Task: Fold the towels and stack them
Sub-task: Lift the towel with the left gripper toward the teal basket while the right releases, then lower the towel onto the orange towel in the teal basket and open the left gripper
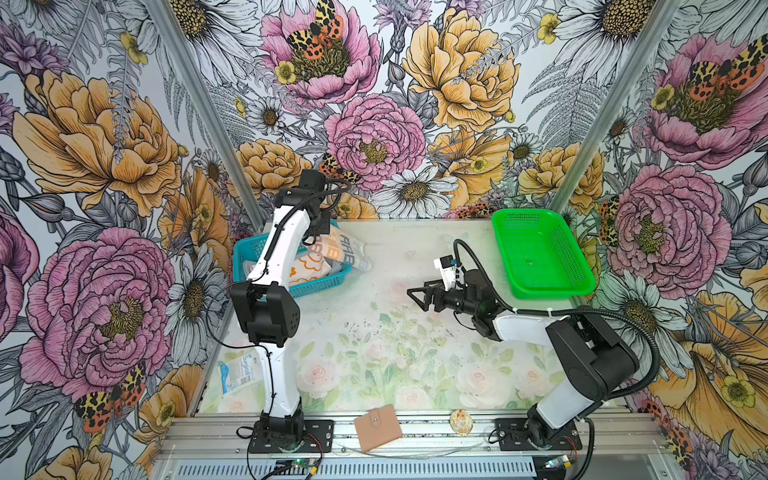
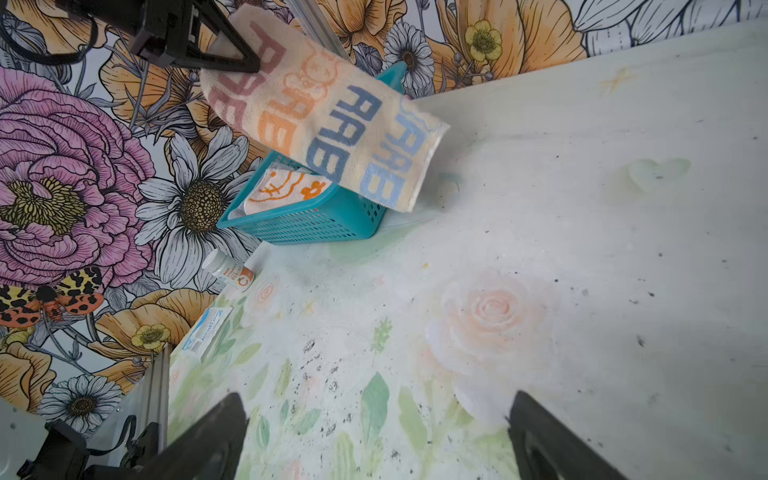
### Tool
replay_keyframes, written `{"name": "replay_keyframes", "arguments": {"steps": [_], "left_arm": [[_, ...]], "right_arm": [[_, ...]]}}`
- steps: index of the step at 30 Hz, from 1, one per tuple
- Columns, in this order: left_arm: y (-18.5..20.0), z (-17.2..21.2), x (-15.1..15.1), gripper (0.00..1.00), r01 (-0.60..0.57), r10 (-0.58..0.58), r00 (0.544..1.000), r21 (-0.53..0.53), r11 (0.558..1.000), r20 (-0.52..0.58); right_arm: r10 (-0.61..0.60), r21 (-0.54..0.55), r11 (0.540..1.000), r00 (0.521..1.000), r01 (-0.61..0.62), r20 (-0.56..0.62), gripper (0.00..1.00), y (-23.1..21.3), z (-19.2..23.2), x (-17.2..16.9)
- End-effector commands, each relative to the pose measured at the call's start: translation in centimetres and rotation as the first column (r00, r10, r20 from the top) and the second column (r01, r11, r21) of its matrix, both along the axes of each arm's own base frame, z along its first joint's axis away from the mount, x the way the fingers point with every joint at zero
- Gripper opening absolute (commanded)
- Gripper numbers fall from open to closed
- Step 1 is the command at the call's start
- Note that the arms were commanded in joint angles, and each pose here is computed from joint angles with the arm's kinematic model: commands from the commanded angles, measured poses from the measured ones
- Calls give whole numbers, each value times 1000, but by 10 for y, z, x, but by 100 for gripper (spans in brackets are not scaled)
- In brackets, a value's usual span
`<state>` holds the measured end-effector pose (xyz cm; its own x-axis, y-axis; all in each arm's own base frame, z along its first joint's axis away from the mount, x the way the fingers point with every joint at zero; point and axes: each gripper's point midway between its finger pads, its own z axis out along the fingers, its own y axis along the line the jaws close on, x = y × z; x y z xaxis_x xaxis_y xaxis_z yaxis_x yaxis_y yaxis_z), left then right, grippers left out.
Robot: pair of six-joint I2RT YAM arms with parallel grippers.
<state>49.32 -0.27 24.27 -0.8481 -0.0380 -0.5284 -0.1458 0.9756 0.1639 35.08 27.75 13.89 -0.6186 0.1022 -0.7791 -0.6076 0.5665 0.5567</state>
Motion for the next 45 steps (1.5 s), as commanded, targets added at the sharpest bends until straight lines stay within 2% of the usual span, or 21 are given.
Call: {"name": "replay_keyframes", "arguments": {"steps": [1,7,17,28,30,32,33,37,42,45], "left_arm": [[27,25,-9,0,-34,32,999,44,998,40],[52,19,-13,0,-83,82,996,25,996,26],[93,-2,-24,0,-193,197,980,94,977,-29],[118,-42,-25,0,-233,243,962,94,968,-121],[121,-50,-24,9,-237,249,959,100,966,-136],[124,-46,-25,44,-256,269,955,109,961,-125],[127,-43,-25,55,-265,278,954,119,957,-115],[137,-18,-30,81,-316,326,945,163,935,-40],[132,15,-36,98,-335,327,942,124,934,81],[103,26,-38,99,-273,262,957,83,959,124]], "right_arm": [[-1,-4,1000,998,1,65,99,1,17,2],[20,-3,1000,999,-20,40,100,6,9,3],[28,-6,1000,999,-28,31,99,7,7,3],[34,-12,999,999,-34,16,100,9,3,3],[35,-14,999,999,-35,17,100,9,3,3],[36,-21,999,999,-36,13,99,9,1,4],[37,-22,999,999,-37,11,100,9,0,4],[41,-19,999,999,-41,3,100,10,-2,4],[47,-22,999,999,-47,4,100,11,-2,3],[49,-28,998,999,-48,6,99,11,-2,3]]}}
